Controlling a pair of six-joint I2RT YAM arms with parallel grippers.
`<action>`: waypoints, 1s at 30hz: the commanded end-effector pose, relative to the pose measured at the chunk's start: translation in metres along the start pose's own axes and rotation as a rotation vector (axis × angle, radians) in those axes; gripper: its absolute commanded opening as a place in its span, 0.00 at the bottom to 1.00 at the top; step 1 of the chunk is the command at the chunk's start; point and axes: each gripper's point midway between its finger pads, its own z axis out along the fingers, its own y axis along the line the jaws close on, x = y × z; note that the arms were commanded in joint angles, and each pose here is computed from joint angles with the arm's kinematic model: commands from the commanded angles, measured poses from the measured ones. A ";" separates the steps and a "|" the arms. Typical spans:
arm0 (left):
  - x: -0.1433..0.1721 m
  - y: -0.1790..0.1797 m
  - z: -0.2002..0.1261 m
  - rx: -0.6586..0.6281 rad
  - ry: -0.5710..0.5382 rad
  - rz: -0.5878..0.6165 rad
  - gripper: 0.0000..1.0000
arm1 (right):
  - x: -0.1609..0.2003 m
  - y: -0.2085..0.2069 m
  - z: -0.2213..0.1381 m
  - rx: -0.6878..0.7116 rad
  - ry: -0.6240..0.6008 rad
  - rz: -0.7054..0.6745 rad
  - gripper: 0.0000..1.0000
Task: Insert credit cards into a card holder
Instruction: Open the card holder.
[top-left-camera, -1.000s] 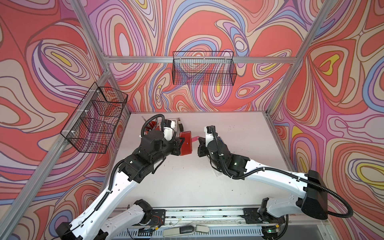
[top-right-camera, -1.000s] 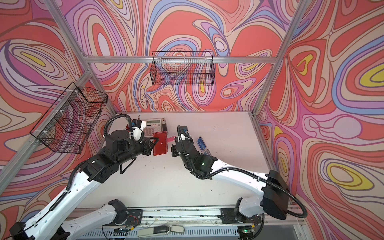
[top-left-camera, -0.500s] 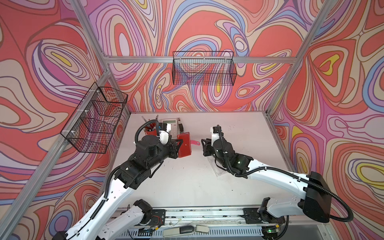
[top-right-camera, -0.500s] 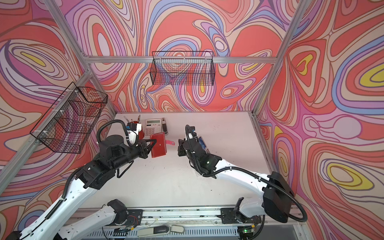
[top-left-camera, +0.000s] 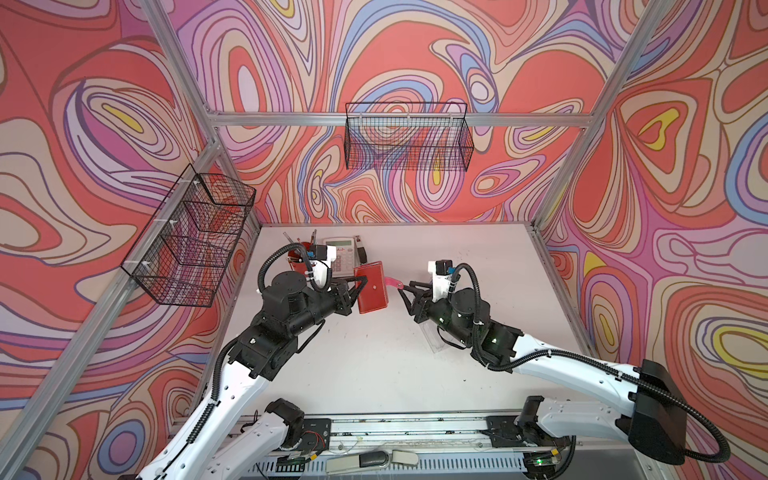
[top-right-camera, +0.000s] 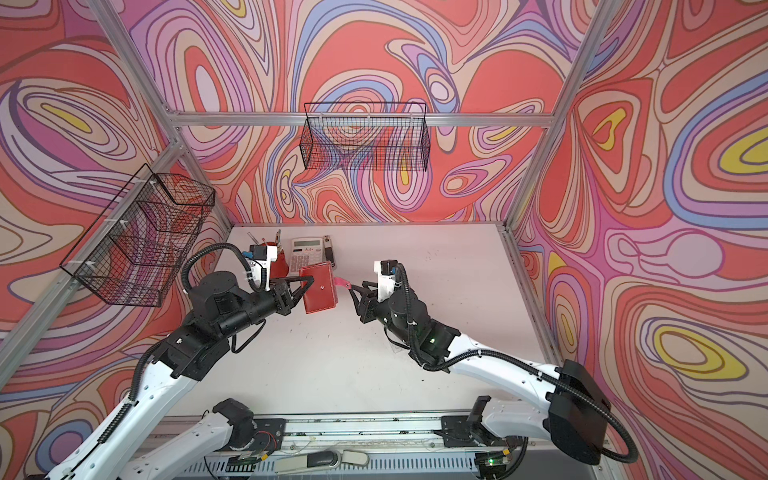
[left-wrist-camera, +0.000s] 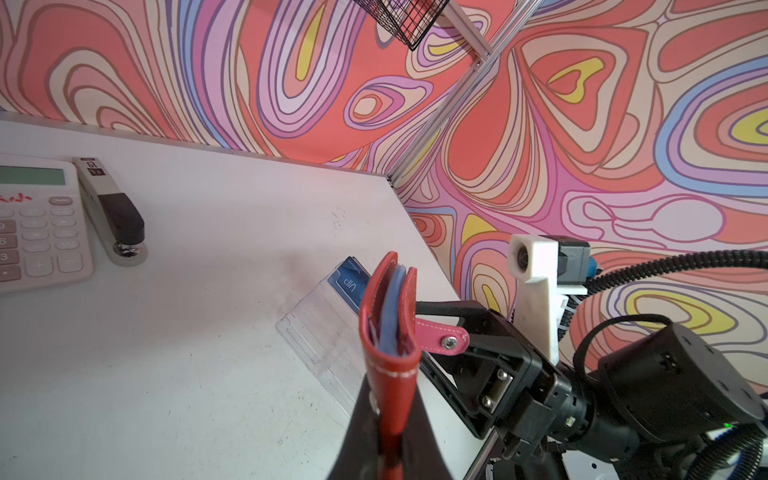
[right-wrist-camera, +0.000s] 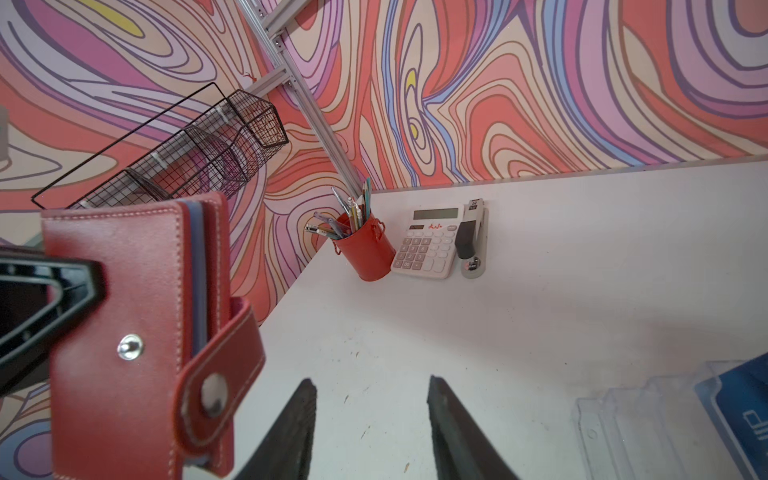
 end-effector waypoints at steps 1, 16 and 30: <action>-0.010 -0.016 0.000 0.081 -0.029 0.018 0.00 | -0.007 0.017 -0.003 -0.089 -0.028 -0.002 0.47; -0.010 -0.019 -0.001 0.100 -0.034 0.030 0.00 | -0.004 0.031 -0.007 -0.183 -0.023 0.008 0.49; -0.013 -0.015 -0.006 0.067 -0.055 0.043 0.00 | 0.004 0.031 -0.002 -0.193 -0.003 0.019 0.50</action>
